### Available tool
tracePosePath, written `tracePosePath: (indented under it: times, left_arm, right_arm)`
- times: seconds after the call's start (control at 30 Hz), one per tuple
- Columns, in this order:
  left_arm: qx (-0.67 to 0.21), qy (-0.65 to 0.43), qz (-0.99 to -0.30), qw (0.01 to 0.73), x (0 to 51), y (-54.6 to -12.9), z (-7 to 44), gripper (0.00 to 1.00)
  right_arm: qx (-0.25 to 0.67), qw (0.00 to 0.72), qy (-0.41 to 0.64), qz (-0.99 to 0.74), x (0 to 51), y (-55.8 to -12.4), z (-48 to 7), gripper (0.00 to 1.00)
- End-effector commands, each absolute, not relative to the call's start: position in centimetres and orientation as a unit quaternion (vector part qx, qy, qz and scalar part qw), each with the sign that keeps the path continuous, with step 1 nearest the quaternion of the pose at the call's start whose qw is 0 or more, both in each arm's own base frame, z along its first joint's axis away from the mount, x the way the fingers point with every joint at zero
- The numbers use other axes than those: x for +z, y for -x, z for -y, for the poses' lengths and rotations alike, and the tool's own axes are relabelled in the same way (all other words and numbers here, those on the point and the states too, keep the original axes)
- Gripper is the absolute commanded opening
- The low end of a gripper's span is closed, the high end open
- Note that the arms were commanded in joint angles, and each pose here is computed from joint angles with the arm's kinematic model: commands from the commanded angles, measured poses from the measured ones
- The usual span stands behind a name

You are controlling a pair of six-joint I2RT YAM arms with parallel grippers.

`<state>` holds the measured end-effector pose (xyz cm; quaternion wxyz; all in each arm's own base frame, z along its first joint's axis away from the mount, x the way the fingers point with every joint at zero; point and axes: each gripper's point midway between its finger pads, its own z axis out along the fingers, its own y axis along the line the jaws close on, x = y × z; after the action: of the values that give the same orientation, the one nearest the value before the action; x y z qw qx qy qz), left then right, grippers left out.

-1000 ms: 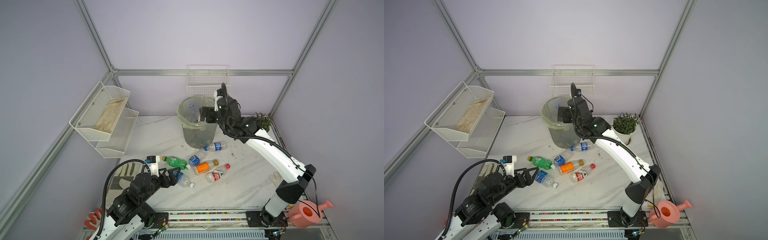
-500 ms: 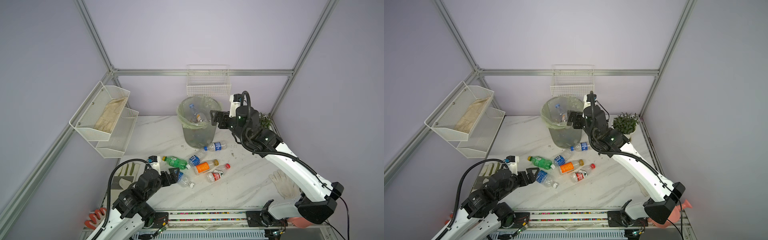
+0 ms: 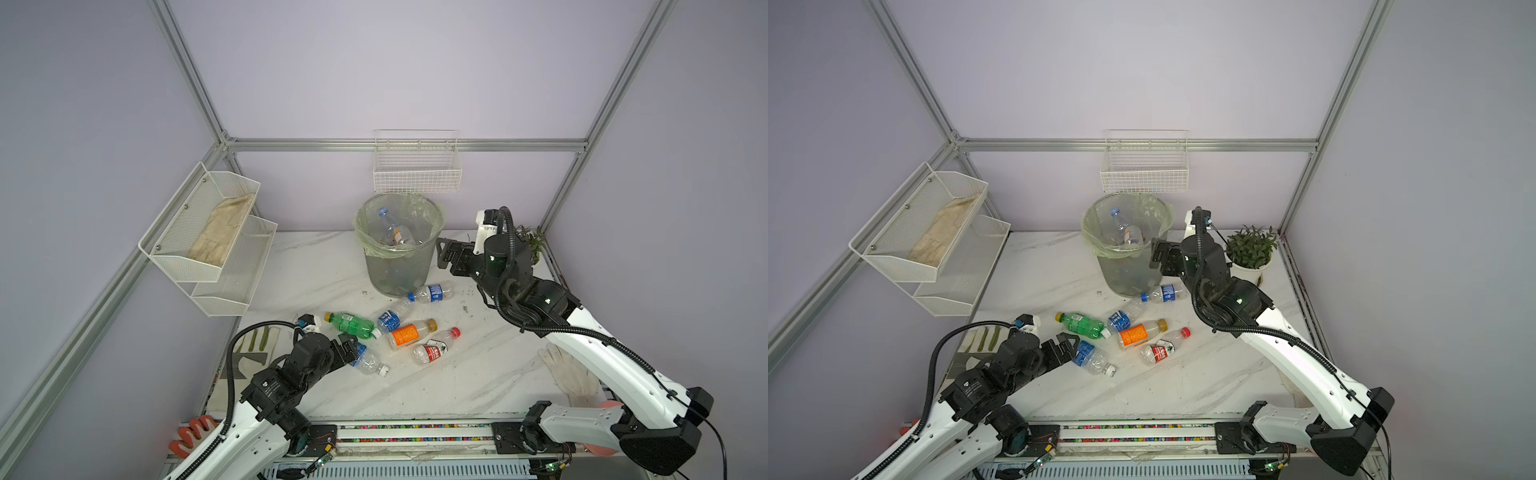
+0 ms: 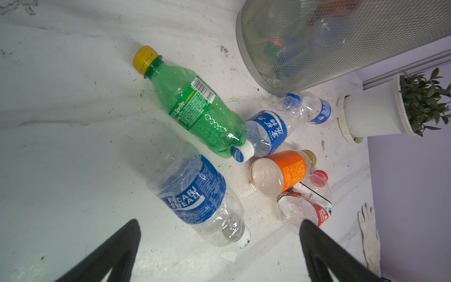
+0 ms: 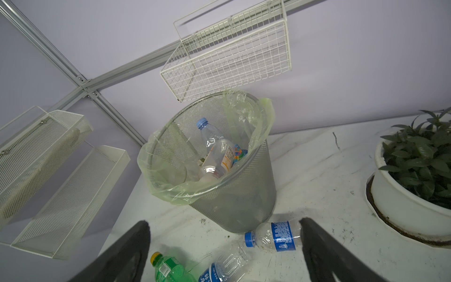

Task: Throw the plastic bottles in the bin
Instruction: 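Draw the right arm back from the wastebasket while the left gripper shifts toward the bottles, then close the left gripper around the clear Pocari Sweat bottle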

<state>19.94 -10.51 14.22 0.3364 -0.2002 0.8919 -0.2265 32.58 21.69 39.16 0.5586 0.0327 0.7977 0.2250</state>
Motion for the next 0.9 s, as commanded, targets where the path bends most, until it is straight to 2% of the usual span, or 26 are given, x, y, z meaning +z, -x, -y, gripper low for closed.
tracePosePath:
  times: [0.0, 0.73, 0.87]
  left_arm:
    - [-0.228, 0.220, -0.893, 0.320, 12.2, -20.0, 10.8, 1.00]
    - [-0.218, 0.261, -0.898, 0.278, 7.0, -22.0, 12.7, 1.00]
    - [-0.214, 0.263, -0.898, 0.279, 6.5, -22.3, 12.7, 0.97]
  right_arm:
    - [0.218, 0.553, -0.050, -0.803, 38.1, -32.6, -21.1, 0.97]
    - [0.177, 0.548, -0.111, -0.810, 33.6, -31.2, -17.3, 0.97]
    - [0.179, 0.552, -0.124, -0.805, 33.7, -30.7, -16.5, 0.97]
